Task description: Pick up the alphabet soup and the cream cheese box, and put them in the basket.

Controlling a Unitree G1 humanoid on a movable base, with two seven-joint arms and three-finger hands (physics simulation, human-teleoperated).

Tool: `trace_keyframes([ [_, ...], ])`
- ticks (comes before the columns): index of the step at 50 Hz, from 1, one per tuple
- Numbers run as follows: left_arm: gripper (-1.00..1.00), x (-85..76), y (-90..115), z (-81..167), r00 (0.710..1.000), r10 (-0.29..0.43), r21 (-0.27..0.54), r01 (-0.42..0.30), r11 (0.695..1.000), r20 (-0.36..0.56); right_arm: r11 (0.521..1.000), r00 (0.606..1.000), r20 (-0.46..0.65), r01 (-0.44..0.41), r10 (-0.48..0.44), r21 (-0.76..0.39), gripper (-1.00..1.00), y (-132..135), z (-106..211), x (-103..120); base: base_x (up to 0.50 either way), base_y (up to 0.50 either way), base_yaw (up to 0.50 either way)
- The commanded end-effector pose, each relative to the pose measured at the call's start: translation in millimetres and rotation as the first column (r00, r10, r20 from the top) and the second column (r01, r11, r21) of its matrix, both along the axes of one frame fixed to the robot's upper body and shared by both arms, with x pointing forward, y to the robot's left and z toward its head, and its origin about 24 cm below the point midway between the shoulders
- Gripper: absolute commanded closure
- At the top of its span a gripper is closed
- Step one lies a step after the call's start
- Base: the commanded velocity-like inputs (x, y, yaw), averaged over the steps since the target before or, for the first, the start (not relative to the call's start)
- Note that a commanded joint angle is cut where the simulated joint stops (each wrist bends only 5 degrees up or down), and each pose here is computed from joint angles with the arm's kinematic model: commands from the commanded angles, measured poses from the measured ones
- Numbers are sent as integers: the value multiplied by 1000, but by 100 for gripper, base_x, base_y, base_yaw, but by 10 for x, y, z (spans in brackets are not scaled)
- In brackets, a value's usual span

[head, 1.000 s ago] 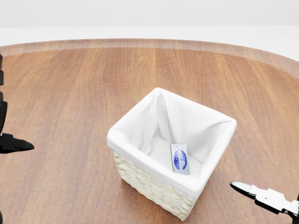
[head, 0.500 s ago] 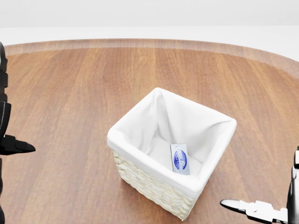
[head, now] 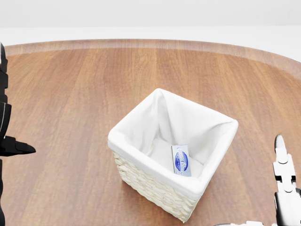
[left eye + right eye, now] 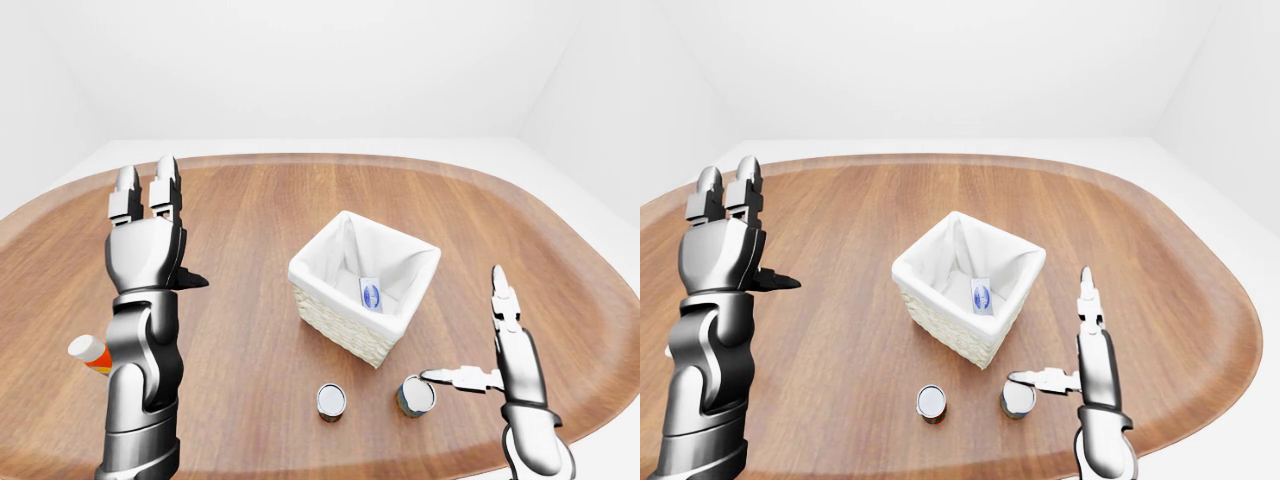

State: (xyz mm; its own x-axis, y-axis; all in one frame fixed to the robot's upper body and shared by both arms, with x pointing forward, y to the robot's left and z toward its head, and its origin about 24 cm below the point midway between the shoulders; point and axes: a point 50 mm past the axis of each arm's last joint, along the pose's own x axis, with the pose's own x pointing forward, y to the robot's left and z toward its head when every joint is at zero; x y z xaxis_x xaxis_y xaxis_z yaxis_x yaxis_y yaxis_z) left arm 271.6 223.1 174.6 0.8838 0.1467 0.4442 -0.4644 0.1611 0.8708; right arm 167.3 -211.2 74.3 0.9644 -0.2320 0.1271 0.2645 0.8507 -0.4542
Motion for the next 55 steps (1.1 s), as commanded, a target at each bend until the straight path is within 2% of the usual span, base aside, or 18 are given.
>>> trace_keyframes([
  [1,-100,-6,2,5,1000,1,-1,-1,1000,4,1000,998,-55,-30,30,-8,-100,29,-52,-65,0,0,0],
  [38,-100,-32,-2,26,1000,2,3,-2,1000,12,994,964,-265,-60,34,-89,-100,128,-517,-109,0,0,0],
  [55,-100,-27,5,32,1000,2,0,-2,1000,13,986,957,-286,-85,41,-141,-100,197,-585,-117,0,0,0],
])
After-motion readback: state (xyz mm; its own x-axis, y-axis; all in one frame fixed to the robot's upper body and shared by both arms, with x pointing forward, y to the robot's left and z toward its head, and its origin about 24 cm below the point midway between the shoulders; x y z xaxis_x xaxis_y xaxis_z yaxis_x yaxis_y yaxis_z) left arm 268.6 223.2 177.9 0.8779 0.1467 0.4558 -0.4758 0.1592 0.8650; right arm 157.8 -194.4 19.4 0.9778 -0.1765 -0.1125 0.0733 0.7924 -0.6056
